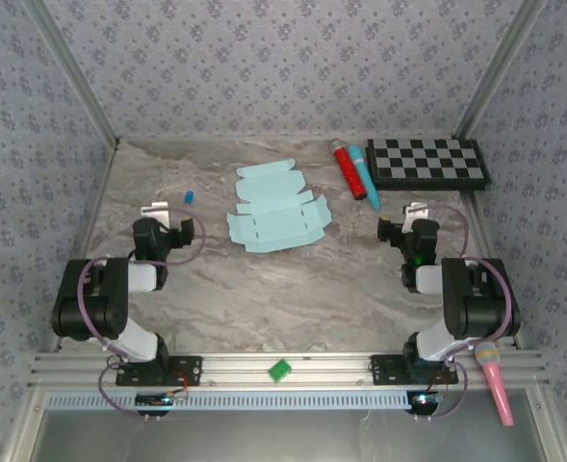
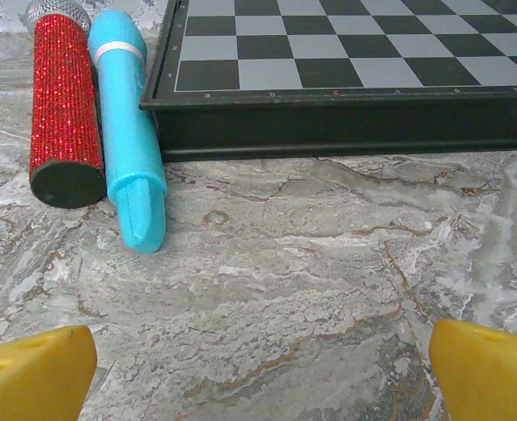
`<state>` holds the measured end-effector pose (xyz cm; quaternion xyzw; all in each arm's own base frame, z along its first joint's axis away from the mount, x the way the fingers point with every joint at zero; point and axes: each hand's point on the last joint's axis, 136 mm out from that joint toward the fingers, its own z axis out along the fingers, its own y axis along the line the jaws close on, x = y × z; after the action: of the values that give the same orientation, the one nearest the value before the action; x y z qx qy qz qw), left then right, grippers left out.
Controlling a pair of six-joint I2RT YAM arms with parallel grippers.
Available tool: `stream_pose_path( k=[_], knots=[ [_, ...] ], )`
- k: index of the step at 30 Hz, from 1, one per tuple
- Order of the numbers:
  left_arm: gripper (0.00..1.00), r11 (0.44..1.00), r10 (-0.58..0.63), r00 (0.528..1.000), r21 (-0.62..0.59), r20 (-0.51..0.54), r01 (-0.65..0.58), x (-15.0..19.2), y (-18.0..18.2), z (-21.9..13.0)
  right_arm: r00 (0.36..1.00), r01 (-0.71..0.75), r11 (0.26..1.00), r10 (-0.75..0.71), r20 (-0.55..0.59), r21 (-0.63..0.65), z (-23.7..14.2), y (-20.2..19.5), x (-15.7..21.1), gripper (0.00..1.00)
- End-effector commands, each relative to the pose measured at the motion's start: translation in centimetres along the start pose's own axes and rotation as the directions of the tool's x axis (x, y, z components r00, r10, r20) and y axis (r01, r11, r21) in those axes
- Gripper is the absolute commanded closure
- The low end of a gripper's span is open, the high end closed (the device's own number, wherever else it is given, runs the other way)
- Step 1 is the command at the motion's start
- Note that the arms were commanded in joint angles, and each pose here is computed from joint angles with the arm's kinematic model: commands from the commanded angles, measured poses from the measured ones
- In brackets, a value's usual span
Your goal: Fold the paper box
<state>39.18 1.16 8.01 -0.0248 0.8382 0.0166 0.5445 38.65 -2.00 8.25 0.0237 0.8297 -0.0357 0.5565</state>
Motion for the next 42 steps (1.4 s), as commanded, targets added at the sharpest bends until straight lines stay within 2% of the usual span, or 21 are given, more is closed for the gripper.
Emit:
stream_pose_path(
  k=[1, 23, 28, 30, 32, 34, 38, 42],
  knots=[
    [0.00, 1.000, -0.014, 1.000, -0.015, 0.023, 0.014, -1.0, 0.4, 0.3, 1.000, 0.016, 1.000, -0.016, 0.006, -0.005, 0.4, 0.2, -0.5, 0.01],
    [0.00, 1.000, -0.014, 1.000, -0.014, 0.024, 0.014, -1.0, 0.4, 0.2, 1.000, 0.017, 1.000, -0.017, 0.010, -0.001, 0.3, 0.1, -0.5, 0.01],
    [0.00, 0.994, -0.047, 0.998, -0.093, 0.037, 0.050, -2.8, 1.7, -1.0, 0.999, -0.004, 0.998, 0.001, 0.044, 0.066, -1.0, -1.0, -2.0, 0.01],
    [0.00, 0.988, -0.077, 0.997, -0.131, 0.003, 0.076, -3.5, 2.3, -1.8, 1.000, -0.002, 0.997, 0.001, 0.015, 0.080, -1.7, -1.0, -2.9, 0.01],
    [0.00, 0.975, -0.144, 0.989, -0.176, -0.023, 0.138, -4.5, 3.0, -2.7, 0.997, -0.062, 0.993, 0.067, -0.048, 0.098, -2.3, -1.2, -3.7, 0.01],
    [0.00, 0.961, -0.227, 0.973, -0.171, -0.047, 0.216, -5.4, 2.8, -3.4, 0.982, -0.139, 0.987, 0.147, -0.117, 0.078, -2.7, -0.5, -4.4, 0.01],
    [0.01, 0.953, -0.301, 0.944, -0.057, -0.132, 0.296, -6.4, -0.2, -3.8, 0.956, -0.204, 0.979, 0.200, -0.215, 0.004, -2.8, 2.6, -5.6, 0.01],
    [0.04, 0.958, -0.244, 0.936, 0.083, -0.255, 0.273, -7.0, -5.7, -3.7, 0.944, -0.195, 0.967, 0.140, -0.298, -0.165, -2.2, 8.9, -6.9, 0.00]
  ],
)
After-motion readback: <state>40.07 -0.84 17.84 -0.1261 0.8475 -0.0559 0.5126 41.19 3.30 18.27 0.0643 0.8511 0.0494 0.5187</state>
